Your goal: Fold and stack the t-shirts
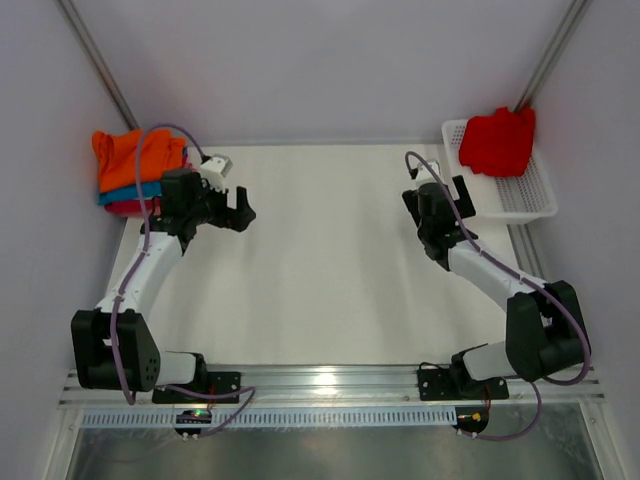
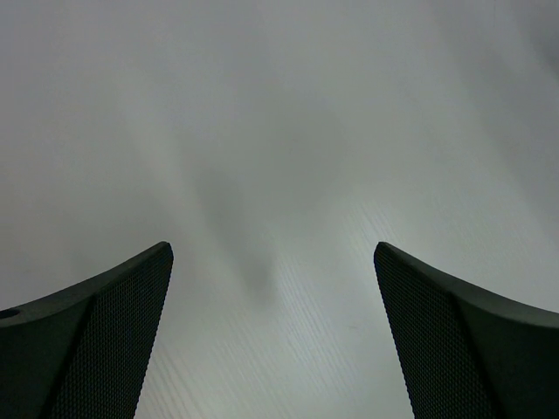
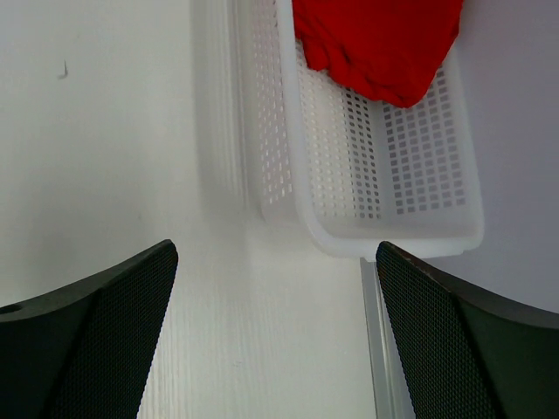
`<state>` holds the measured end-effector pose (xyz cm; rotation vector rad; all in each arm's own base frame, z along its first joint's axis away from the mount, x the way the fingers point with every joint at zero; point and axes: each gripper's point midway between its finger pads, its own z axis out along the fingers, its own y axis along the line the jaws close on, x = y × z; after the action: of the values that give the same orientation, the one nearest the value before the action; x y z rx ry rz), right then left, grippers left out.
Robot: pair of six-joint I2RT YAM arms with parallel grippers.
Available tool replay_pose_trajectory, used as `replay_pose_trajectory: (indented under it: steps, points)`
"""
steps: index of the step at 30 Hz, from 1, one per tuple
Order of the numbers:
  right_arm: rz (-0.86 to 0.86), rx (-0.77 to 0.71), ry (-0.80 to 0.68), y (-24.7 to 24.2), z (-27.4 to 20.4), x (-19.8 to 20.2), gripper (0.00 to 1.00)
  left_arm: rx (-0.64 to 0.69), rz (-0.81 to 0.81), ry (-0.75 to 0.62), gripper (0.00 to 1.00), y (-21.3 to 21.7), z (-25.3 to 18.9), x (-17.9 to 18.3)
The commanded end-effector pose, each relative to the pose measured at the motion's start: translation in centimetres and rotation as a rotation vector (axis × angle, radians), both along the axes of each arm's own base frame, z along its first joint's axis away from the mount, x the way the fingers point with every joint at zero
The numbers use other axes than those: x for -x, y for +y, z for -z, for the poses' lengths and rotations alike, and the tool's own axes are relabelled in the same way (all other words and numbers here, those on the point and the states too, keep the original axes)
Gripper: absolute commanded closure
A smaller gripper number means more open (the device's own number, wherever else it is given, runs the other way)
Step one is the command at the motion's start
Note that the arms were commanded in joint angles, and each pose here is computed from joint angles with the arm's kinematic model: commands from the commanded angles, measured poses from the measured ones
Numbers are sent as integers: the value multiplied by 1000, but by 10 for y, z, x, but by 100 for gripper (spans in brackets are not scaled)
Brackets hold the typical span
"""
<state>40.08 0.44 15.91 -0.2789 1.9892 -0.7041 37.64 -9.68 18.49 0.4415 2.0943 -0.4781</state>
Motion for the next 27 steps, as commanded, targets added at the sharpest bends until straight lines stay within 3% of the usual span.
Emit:
replay_pose_trajectory:
  steps: [1, 11, 18, 23, 27]
  points:
    - [-4, -196, -226, 6, -44, -11, 1, 9, -116, -188, 1, 14, -37, -26]
    - [19, -298, -224, -4, -36, -12, 0, -1, -224, -139, 1, 22, -5, -41]
    - [44, -352, -233, -11, -31, -13, 1, -179, -250, -170, 1, 18, 9, -45]
    - [108, -384, -268, -30, -27, -11, 1, -332, -365, -238, 1, 30, -1, -64]
    - [171, -417, -304, -51, -28, -6, 1, -288, -390, -208, 1, 22, 2, -76]
